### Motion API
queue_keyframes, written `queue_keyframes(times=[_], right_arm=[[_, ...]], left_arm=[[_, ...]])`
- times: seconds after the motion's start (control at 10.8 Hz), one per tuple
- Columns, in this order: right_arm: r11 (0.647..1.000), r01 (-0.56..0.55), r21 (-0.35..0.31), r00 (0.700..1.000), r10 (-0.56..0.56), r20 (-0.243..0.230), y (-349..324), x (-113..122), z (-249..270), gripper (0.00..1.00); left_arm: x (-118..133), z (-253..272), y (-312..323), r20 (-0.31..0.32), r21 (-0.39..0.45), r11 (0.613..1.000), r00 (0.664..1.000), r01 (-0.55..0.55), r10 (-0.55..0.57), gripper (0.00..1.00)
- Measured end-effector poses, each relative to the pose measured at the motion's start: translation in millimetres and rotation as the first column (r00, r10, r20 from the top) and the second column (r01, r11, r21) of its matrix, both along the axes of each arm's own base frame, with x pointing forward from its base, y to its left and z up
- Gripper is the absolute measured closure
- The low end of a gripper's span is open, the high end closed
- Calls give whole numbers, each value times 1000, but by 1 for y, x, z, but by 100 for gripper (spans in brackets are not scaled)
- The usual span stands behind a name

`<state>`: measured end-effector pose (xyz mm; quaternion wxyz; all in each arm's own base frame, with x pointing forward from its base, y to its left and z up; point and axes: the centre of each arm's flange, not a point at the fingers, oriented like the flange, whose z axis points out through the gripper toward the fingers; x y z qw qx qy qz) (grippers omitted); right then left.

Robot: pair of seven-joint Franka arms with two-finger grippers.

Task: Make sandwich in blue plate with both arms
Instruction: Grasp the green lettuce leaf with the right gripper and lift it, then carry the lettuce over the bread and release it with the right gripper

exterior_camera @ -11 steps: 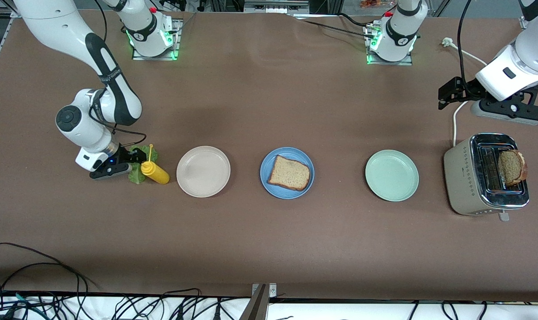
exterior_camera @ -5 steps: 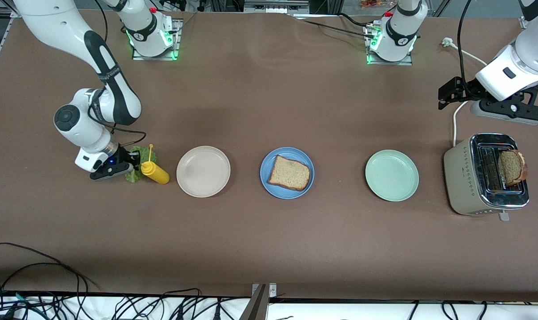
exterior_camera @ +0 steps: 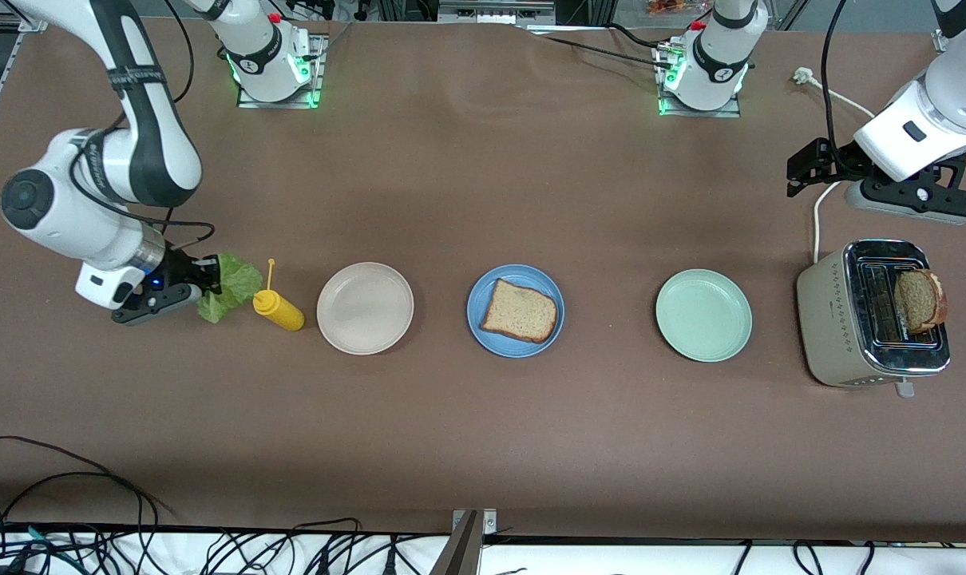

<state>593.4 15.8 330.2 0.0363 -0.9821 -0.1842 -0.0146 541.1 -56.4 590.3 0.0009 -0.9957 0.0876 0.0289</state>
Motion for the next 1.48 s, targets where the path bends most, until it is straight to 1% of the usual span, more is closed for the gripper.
queue_keyframes(times=[0.09, 0.37, 0.65, 0.83, 0.93, 1.11, 1.48], right_arm=[[1000, -1, 4, 1000, 1, -7, -2, -1, 12, 87], [1000, -10, 22, 998, 11, -56, -3, -10, 53, 88], [999, -12, 39, 996, 16, -88, -1, -22, 105, 88], [998, 39, 39, 992, -34, -119, 9, -21, 131, 88], [997, 63, 37, 990, -58, -126, 25, -19, 142, 88], [992, 127, 22, 983, -123, -136, 85, -16, 150, 88], [962, 269, -32, 949, -271, -161, 201, -6, 129, 88]], left_arm=[[0, 0, 0, 0, 0, 1000, 1000, 0, 0, 0], [0, 0, 0, -1, 0, 1000, 1000, 0, 0, 0], [0, 0, 0, -1, 0, 1000, 1000, 0, 0, 0], [0, 0, 0, -1, -1, 1000, 1000, 0, 0, 0], [0, 0, 0, -1, -1, 1000, 1000, 0, 0, 0], [0, 0, -1, -1, -1, 1000, 1000, 1, -1, 0], [0, 0, -1, -1, -1, 1000, 1000, 0, 0, 0]])
